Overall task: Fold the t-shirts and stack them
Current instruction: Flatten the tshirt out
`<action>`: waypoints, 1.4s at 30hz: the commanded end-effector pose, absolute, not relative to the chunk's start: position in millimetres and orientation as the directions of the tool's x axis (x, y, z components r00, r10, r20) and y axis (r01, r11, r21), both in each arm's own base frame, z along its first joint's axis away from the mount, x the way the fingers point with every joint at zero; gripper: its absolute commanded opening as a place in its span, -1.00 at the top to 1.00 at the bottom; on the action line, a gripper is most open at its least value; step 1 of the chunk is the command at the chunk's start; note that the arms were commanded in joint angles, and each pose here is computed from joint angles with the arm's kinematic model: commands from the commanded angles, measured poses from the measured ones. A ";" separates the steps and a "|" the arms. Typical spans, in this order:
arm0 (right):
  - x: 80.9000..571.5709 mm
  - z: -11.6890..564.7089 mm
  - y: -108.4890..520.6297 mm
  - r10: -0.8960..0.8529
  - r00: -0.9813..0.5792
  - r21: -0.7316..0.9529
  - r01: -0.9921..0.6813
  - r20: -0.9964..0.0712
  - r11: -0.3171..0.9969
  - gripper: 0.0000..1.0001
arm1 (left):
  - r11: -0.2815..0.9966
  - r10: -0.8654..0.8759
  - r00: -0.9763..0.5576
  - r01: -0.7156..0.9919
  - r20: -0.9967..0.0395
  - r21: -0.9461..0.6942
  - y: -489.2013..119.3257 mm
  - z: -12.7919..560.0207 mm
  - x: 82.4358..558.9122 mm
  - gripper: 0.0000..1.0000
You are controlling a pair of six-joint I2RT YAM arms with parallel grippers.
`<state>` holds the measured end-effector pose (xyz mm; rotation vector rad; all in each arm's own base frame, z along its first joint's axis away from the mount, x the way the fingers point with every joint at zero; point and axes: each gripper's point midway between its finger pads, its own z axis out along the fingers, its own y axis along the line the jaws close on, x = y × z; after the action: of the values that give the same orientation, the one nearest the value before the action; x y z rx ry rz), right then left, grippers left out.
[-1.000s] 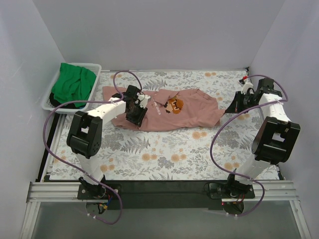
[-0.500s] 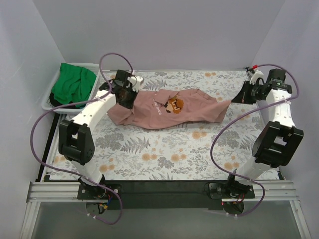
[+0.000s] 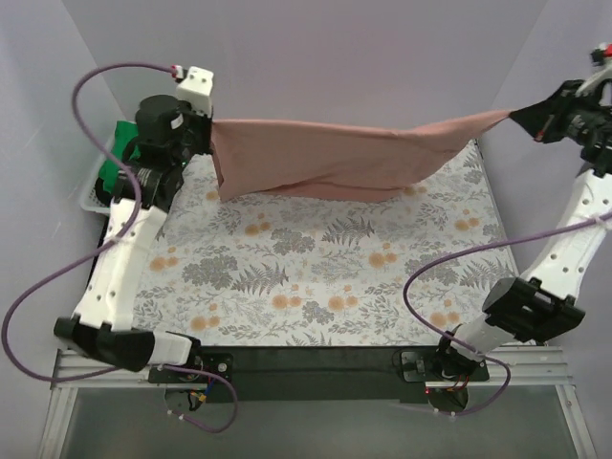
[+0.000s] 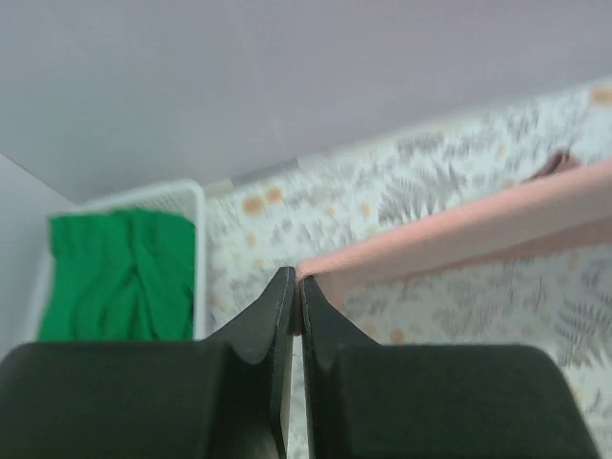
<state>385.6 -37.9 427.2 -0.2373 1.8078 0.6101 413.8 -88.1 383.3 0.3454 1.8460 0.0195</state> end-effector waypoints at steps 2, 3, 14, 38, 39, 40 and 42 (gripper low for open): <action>285.9 557.2 -33.8 -0.048 0.052 -0.065 -0.399 -0.997 0.915 0.97 | 0.984 0.165 0.178 0.042 -0.970 0.175 -45.7 537.1 335.6 1.00; 274.3 570.9 -33.8 -0.099 0.107 -0.131 -0.355 -0.989 0.926 0.97 | 0.986 0.154 0.268 0.018 -0.951 0.165 -36.2 565.0 303.9 1.00; 154.4 694.9 11.4 -0.370 0.539 -0.352 0.142 -0.757 0.925 0.97 | 0.991 0.130 0.561 -0.052 -0.817 0.122 -1.3 657.2 177.8 1.00; 316.1 477.8 -28.4 0.004 0.080 -0.022 -0.323 -0.997 0.946 0.97 | 0.981 0.101 -0.038 0.171 -0.994 0.093 -62.9 391.7 348.0 1.00; 331.1 463.3 0.9 -0.055 0.073 -0.080 -0.397 -0.996 0.914 0.97 | 0.979 0.108 -0.065 0.182 -0.992 0.095 -66.4 379.6 357.0 1.00; 353.9 441.8 -3.3 -0.062 0.024 -0.066 -0.349 -0.998 0.935 0.97 | 0.978 0.115 -0.083 0.181 -0.990 0.099 -67.9 366.9 366.8 1.00; 383.0 402.3 16.5 -0.085 -0.039 -0.064 -0.379 -0.996 0.923 0.97 | 0.980 0.139 -0.144 0.162 -0.980 0.115 -69.0 333.3 397.0 1.00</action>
<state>347.6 6.3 449.7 -0.3325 1.5104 0.3489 370.1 -68.9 348.9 0.2541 1.7225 -0.0366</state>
